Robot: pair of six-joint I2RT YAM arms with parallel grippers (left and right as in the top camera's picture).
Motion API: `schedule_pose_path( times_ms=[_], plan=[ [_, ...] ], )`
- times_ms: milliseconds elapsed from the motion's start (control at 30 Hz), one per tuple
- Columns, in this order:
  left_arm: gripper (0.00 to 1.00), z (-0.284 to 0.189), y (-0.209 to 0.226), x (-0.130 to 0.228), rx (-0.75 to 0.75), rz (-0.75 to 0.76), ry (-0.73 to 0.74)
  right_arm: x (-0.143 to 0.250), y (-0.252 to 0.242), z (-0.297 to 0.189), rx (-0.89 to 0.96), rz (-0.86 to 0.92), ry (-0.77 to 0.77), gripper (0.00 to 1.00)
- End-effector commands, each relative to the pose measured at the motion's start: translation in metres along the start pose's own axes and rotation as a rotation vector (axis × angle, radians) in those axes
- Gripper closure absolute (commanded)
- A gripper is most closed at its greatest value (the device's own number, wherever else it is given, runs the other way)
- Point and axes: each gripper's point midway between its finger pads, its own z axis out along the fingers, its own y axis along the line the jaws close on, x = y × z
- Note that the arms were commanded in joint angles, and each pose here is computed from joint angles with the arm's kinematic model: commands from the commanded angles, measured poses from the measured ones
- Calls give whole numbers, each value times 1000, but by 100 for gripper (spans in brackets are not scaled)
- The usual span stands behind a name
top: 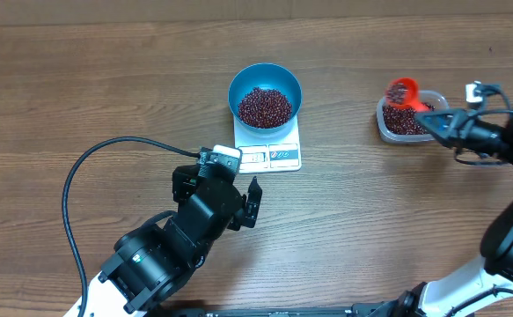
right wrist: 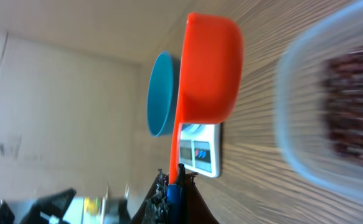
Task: Scoop item into bowl and weigh 150g on scale
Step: 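Lift the filled cup and carry it left over the blue bowl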
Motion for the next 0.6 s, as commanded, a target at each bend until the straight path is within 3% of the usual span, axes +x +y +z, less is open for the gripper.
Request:
schedule_pose_path(
  times_ms=[0,400,567],
  plan=[
    [0,2,1,2,-4,-16,5,8,24,30,-67,-91,71,96],
    [0,2,1,2,-4,-16,4,51,72,116,-168,-283,295,96],
    [0,2,1,2,-4,-16,4,55,83,140,-127,-330,346,96]
  ],
)
